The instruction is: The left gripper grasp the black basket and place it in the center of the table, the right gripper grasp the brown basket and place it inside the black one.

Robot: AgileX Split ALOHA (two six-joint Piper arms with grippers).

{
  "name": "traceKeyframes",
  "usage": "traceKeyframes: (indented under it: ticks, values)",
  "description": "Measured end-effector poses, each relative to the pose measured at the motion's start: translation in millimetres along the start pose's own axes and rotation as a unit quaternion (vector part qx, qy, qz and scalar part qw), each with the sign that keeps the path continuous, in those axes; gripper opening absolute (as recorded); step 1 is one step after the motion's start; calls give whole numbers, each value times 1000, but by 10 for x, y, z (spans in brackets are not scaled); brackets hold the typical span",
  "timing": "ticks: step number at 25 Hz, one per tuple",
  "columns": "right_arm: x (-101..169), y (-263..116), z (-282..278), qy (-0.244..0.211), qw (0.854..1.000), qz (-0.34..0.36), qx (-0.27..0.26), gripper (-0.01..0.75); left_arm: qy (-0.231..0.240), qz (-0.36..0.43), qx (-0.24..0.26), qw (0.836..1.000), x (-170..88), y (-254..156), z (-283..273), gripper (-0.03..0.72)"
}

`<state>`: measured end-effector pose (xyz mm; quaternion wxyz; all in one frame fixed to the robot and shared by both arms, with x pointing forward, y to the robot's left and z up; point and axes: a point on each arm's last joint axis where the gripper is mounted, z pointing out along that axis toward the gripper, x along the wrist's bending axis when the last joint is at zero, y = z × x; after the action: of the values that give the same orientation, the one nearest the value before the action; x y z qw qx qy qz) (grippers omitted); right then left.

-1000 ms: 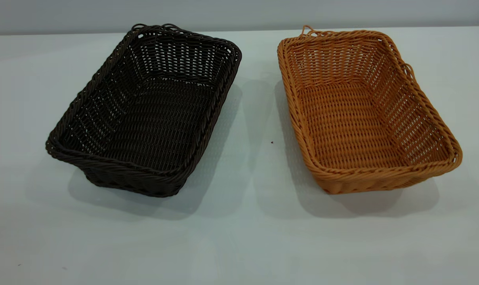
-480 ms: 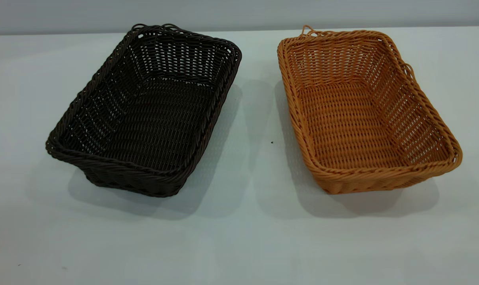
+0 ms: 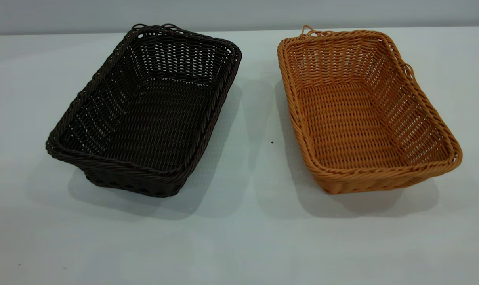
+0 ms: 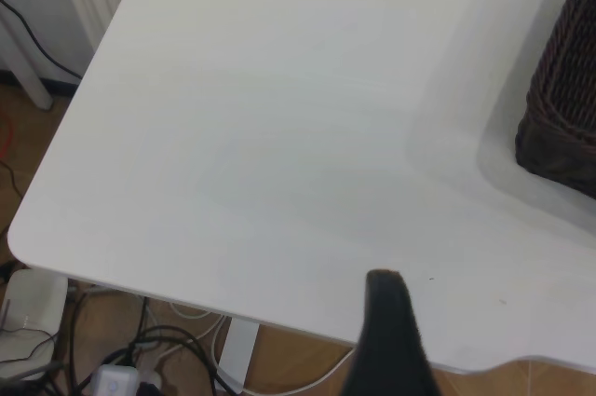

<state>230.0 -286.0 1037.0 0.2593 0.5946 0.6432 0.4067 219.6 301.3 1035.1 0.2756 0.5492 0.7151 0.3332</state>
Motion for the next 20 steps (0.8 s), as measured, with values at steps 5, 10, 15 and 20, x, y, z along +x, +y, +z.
traceKeyframes:
  ticks: [5, 10, 15, 20]
  values:
    - [0, 2, 0, 0, 1000, 0, -1, 475, 0, 0, 0, 1000, 0, 0, 0, 492]
    - [0, 6, 2, 0, 1000, 0, -4, 474, -1, 0, -9, 1000, -1, 16, 0, 492]
    - [-2, 6, 2, -1, 1000, 0, -4, 448, -3, -1, -18, 1000, -6, 33, -1, 492]
    - [2, 103, 138, 3, 999, 10, 49, 455, -2, 0, -22, 1000, -4, 45, 2, 492]
